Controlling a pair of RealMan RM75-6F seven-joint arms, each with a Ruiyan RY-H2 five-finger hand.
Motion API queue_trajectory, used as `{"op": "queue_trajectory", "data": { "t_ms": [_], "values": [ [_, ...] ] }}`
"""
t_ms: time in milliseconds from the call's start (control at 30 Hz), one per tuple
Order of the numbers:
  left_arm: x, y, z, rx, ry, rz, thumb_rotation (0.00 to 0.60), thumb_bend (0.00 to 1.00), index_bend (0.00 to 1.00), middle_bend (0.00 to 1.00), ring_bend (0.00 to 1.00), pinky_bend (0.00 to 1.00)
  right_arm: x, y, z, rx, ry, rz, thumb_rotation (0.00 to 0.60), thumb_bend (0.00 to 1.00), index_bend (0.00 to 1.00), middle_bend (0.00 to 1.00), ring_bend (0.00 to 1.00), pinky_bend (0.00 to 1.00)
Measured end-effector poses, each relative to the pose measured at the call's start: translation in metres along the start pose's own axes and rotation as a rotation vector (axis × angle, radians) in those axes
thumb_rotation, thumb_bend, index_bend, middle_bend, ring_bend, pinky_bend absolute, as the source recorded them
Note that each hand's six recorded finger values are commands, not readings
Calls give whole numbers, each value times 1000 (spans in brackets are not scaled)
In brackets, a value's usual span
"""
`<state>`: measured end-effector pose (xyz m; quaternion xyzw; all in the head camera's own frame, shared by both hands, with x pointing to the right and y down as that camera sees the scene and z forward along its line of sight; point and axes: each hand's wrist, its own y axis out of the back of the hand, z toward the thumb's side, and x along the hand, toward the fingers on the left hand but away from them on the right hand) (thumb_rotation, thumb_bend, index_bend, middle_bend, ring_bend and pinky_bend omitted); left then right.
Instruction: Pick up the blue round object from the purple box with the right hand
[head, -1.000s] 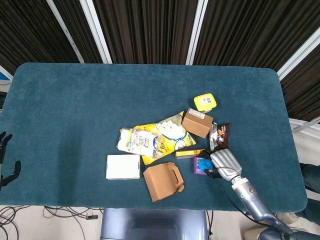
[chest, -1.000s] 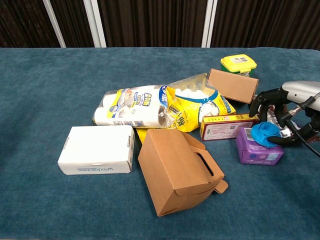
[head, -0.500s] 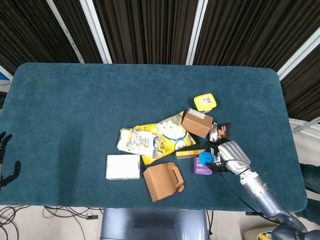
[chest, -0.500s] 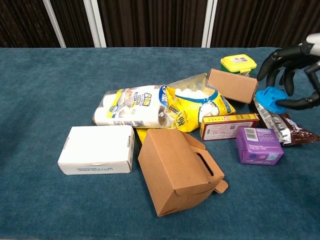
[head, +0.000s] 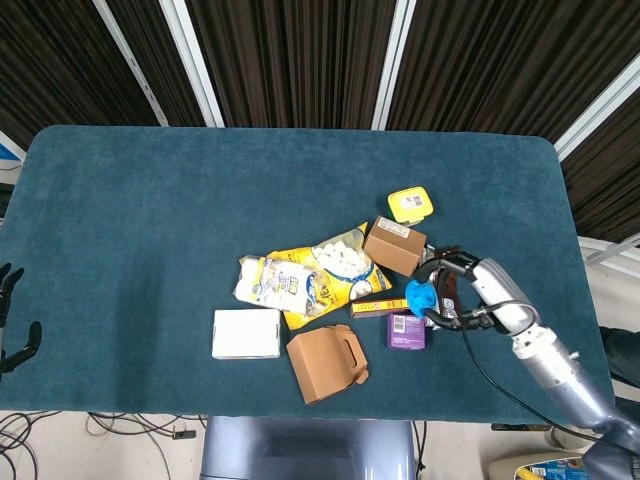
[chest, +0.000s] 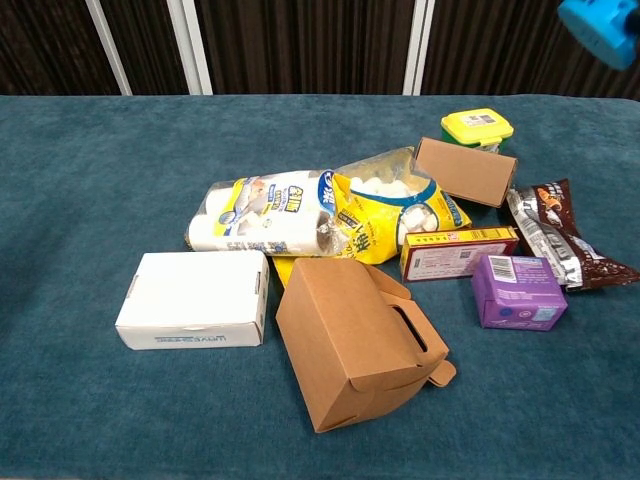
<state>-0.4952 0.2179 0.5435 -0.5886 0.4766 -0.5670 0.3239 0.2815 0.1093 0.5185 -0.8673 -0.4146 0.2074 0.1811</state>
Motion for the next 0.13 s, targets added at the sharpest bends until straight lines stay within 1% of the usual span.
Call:
{"op": "queue_trajectory", "data": {
  "t_ms": [133],
  "values": [
    [0,-1,0,2,-1,-2,600,464,0,0,37,16,3,14,13,-78,65,-11,600,395,392,523,546,336]
  ]
}}
